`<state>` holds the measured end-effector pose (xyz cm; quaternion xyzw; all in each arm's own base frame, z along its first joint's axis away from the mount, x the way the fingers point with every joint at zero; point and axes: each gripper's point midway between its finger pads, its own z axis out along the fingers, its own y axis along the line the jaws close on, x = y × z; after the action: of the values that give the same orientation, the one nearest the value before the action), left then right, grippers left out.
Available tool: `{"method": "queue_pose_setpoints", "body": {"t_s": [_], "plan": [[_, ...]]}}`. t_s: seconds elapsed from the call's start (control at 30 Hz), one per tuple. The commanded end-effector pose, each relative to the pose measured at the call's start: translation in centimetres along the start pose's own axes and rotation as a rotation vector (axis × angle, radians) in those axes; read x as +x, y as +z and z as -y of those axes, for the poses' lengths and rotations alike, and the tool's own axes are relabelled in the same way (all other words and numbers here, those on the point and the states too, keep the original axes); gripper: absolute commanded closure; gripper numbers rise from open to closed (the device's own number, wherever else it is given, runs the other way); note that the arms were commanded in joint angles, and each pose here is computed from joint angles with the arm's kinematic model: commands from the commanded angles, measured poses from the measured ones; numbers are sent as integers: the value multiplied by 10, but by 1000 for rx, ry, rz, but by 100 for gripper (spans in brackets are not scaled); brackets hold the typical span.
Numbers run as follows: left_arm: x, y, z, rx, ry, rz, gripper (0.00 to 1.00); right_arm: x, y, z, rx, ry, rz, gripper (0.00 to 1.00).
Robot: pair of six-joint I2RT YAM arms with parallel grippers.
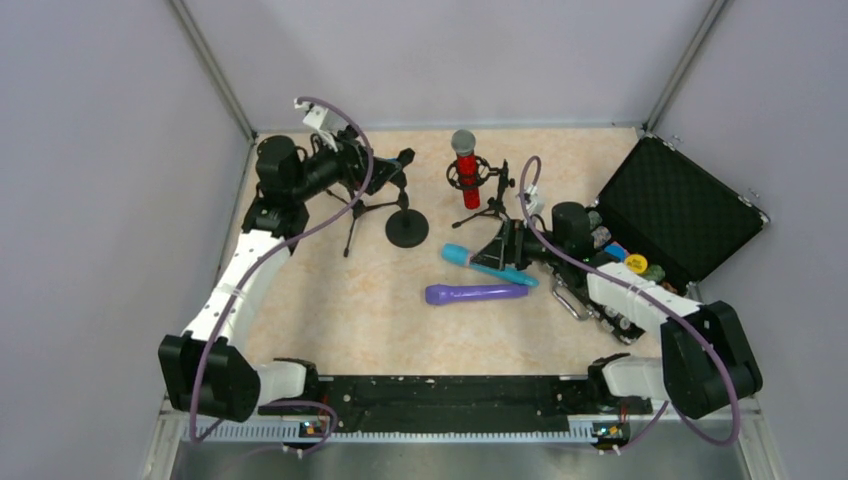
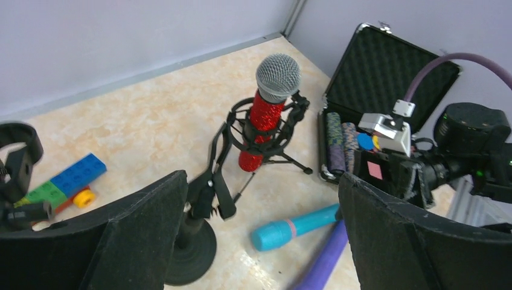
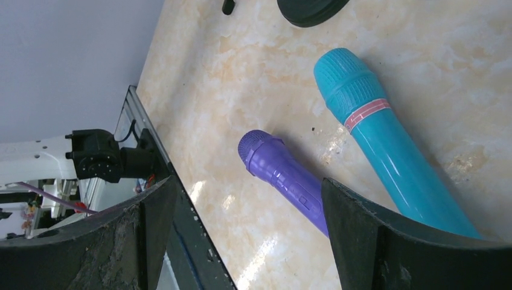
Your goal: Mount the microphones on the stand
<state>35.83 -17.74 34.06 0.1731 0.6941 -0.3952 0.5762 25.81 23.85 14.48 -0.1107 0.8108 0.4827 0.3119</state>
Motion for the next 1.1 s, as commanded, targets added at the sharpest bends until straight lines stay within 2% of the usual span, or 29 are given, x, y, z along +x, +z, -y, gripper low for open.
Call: {"method": "queue_pose_setpoints", "body": {"t_s": [0.0, 0.33, 0.7, 0.8, 0.9, 0.97, 1.07], "plan": [[-14, 22, -11, -77, 129, -5, 1, -14, 2, -6, -23, -53, 17, 14], [24, 49, -47, -170, 244, -173, 1, -8, 7, 9, 19, -50, -6, 14], [58, 65, -60, -167, 305, -264, 3, -1, 11, 20, 49, -25, -41, 14], [62, 68, -62, -167, 300, -283, 13, 1, 12, 23, 58, -20, -47, 14], [65, 70, -65, -169, 293, -307, 30, 2, 13, 24, 59, -18, -53, 14], [67, 71, -66, -168, 290, -328, 44, 1, 13, 24, 59, -19, -52, 14], [71, 71, -67, -167, 274, -357, 74, 1, 14, 25, 60, -16, -54, 14]]}}
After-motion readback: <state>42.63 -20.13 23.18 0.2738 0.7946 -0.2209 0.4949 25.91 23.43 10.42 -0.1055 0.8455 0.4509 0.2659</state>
